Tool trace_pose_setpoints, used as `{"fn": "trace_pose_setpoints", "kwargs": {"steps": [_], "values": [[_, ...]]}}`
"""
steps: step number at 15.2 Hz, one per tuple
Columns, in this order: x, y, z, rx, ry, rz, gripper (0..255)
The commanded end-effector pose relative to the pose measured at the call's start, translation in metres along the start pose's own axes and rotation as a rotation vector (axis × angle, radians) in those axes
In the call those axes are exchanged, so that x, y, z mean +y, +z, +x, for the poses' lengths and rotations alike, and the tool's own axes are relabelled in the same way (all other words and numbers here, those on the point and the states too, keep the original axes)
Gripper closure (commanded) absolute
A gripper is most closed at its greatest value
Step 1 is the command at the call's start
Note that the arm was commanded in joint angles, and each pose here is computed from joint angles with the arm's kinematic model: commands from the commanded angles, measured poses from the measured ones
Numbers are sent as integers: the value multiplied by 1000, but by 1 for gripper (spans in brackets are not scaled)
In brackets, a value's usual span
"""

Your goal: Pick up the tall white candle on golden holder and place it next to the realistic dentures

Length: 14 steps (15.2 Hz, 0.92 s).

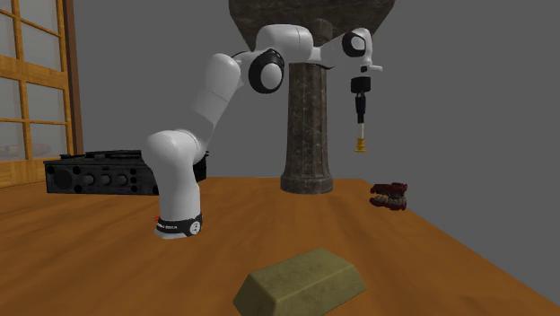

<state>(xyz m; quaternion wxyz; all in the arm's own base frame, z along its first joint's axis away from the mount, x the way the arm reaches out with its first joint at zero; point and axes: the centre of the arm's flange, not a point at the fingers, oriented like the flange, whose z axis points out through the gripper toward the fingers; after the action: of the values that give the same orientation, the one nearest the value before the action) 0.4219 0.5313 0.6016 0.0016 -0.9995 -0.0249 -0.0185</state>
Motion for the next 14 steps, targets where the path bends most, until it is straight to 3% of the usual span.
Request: {"fn": "trace_pose_setpoints", "kwargs": {"steps": [1, 14], "values": [[-2, 8, 2, 1, 2, 0, 255], [-2, 77, -1, 1, 2, 0, 255]]}}
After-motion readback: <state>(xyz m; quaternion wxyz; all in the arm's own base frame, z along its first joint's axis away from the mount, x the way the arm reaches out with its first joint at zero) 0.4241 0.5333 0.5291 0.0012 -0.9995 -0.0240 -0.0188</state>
